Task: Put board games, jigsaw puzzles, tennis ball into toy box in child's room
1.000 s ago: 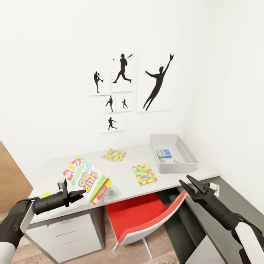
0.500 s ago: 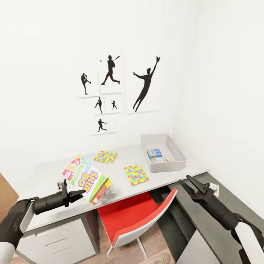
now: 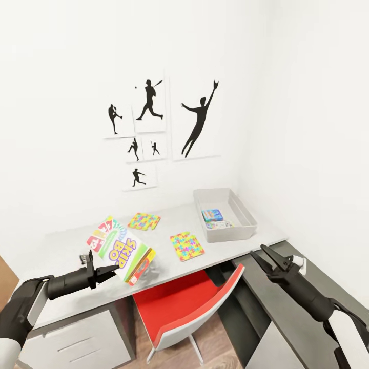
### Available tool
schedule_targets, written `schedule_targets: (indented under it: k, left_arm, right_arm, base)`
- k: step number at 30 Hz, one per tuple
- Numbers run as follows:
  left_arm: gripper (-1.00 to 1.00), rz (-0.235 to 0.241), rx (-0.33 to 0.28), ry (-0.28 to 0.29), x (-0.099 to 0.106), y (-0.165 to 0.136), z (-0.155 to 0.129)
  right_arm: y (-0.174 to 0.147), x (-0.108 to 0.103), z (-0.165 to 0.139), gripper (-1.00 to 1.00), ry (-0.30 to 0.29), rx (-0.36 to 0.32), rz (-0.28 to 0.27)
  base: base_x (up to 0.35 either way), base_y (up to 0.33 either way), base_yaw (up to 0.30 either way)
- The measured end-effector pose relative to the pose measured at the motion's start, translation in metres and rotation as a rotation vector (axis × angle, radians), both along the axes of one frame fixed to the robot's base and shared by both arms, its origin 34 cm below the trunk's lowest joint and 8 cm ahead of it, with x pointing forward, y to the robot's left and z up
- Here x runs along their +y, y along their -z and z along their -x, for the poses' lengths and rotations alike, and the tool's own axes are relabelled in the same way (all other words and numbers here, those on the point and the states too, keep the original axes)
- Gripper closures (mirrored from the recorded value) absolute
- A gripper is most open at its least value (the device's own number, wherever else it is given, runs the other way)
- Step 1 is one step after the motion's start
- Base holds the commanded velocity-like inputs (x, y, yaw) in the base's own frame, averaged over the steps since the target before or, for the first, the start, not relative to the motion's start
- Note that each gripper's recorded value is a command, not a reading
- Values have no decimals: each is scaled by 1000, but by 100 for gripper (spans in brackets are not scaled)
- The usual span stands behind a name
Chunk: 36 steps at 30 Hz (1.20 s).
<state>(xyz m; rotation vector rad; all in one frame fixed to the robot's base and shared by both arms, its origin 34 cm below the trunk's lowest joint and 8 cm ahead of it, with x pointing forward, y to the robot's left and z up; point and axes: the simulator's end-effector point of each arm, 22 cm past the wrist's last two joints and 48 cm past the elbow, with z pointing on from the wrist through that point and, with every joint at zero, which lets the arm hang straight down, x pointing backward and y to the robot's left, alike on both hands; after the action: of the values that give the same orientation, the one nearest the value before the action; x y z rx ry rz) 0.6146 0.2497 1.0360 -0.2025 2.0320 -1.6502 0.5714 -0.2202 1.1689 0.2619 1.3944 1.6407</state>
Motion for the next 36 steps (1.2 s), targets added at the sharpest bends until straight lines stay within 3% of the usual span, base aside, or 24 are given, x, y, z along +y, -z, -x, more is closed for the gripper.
schedule_targets:
  k: [9,24,36]
  left_arm:
    - [100,3,-18,-2,1,-8,0]
    - [100,2,-39,2,-1,-18,2]
    - [100,-2,-65,3,-1,-27,3]
  right_arm:
    - [-6,0,2,-100,-1,-12,-1]
    - [-15,0,6,-100,-1,-34,-2]
    - [-22,0,9,-100,0,-48,-1]
  base:
    - [207,111,-157]
    - [91,274,-160]
    - [2,36,-180]
